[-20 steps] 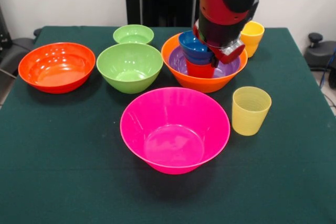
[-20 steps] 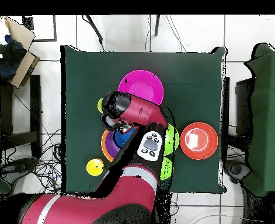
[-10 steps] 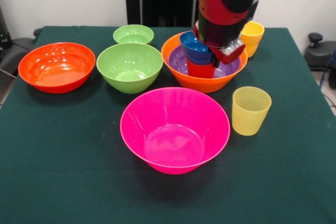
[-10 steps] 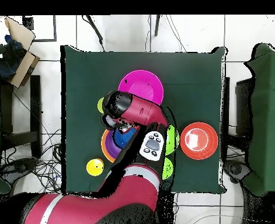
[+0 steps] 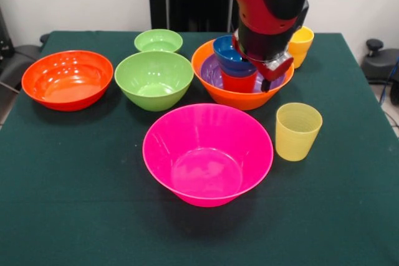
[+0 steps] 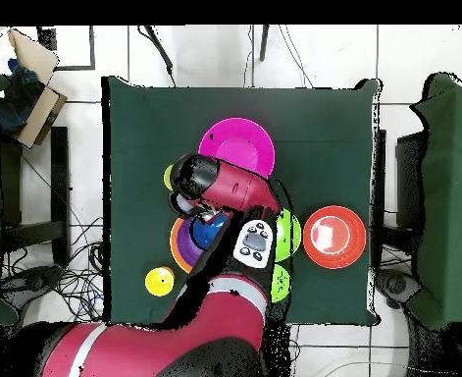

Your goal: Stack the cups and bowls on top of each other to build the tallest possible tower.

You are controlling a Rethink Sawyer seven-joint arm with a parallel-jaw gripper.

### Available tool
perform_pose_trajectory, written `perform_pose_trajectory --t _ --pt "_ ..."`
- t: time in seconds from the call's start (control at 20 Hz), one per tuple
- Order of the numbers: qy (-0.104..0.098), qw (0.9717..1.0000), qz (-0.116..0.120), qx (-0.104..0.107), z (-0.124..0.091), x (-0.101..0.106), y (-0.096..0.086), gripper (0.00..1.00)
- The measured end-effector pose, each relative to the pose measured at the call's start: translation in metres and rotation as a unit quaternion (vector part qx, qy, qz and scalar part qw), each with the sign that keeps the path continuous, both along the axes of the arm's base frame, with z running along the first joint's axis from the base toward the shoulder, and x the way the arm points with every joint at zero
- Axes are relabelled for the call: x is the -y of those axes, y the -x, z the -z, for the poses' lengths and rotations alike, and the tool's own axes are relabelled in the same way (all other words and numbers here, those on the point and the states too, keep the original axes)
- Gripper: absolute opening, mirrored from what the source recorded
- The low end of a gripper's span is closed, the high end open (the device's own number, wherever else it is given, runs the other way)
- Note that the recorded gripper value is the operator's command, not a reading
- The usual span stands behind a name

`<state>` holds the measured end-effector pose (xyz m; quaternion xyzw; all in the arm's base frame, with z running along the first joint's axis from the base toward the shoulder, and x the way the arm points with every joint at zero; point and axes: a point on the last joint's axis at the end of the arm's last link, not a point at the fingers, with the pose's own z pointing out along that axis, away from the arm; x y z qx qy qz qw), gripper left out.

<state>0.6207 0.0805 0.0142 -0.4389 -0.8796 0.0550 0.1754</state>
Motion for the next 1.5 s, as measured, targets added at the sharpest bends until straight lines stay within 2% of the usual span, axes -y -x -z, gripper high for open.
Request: perform_pose_trajectory --t 0.65,1.5 --pt "-0.008 1.0000 -0.003 0.003 0.001 -0.009 0.000 1.00" --pt "-0.006 0.9999 -0.012 0.005 0.002 -0.016 -0.002 1.00"
